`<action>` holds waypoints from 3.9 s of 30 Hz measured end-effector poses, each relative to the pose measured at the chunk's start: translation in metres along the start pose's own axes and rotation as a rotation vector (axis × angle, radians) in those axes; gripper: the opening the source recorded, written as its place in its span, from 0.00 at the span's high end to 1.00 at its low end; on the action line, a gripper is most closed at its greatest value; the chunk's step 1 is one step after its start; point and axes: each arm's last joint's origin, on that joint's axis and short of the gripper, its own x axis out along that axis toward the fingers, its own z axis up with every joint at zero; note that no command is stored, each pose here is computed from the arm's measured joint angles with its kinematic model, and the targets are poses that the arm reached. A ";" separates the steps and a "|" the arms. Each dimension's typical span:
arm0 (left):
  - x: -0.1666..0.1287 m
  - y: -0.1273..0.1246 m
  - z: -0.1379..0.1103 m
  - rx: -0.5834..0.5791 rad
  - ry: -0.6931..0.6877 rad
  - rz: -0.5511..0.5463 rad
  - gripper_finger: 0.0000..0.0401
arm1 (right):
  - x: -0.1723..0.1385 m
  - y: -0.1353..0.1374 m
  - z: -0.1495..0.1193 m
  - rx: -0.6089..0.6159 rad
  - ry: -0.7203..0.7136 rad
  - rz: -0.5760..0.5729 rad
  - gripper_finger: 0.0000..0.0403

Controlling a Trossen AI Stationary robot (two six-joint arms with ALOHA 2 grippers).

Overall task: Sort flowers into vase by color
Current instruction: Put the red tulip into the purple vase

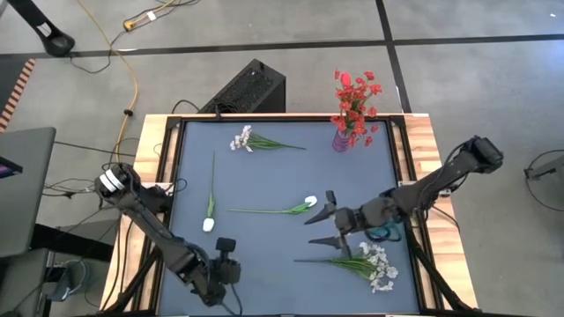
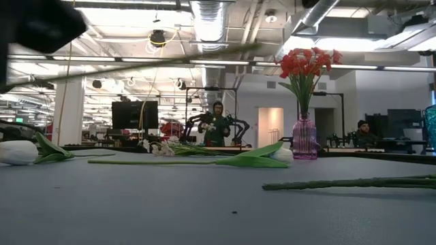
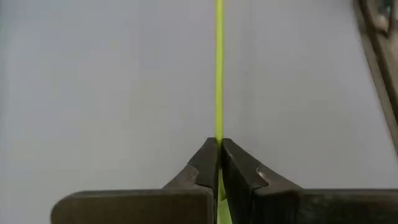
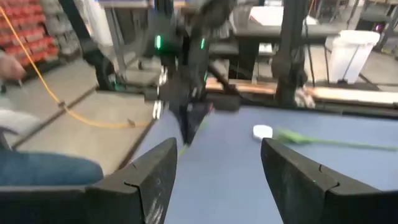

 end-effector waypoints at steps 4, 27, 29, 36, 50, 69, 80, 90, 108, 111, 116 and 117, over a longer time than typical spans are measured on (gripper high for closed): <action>-0.012 0.018 0.026 -0.092 -0.055 -0.014 1.00 | 0.020 0.006 -0.017 -0.027 0.025 0.005 0.35; 0.006 0.115 0.053 -0.447 0.042 0.067 1.00 | 0.063 0.020 -0.060 -0.467 0.203 -0.228 0.35; 0.006 0.120 0.054 -0.454 0.047 0.062 1.00 | 0.070 0.021 -0.062 -0.494 0.257 -0.266 0.35; 0.007 0.124 0.056 -0.450 0.043 0.050 1.00 | 0.100 0.023 -0.068 -0.518 0.389 -0.331 0.35; 0.007 0.124 0.055 -0.436 0.050 0.043 1.00 | 0.131 0.004 -0.081 -0.551 0.521 -0.400 0.38; 0.007 0.124 0.056 -0.416 0.047 0.042 1.00 | 0.126 0.003 -0.087 -0.533 0.595 -0.404 0.74; 0.007 0.124 0.056 -0.408 0.047 0.044 1.00 | 0.125 0.003 -0.087 -0.533 0.597 -0.403 0.84; 0.007 0.123 0.056 -0.399 0.046 0.045 0.93 | 0.124 0.006 -0.090 -0.517 0.613 -0.365 0.93; -0.052 0.135 0.059 -0.258 -0.238 0.190 0.71 | 0.114 0.016 -0.080 -0.361 0.580 -0.155 0.93; -0.065 0.139 0.051 -0.277 -0.323 0.198 0.71 | 0.103 0.012 -0.077 -0.342 0.536 -0.122 0.93; -0.065 0.144 0.029 -0.347 -0.406 0.206 0.71 | 0.075 0.004 -0.058 -0.294 0.304 -0.062 0.93; -0.063 0.144 0.025 -0.357 -0.421 0.208 0.71 | 0.069 0.004 -0.055 -0.286 0.237 -0.035 0.93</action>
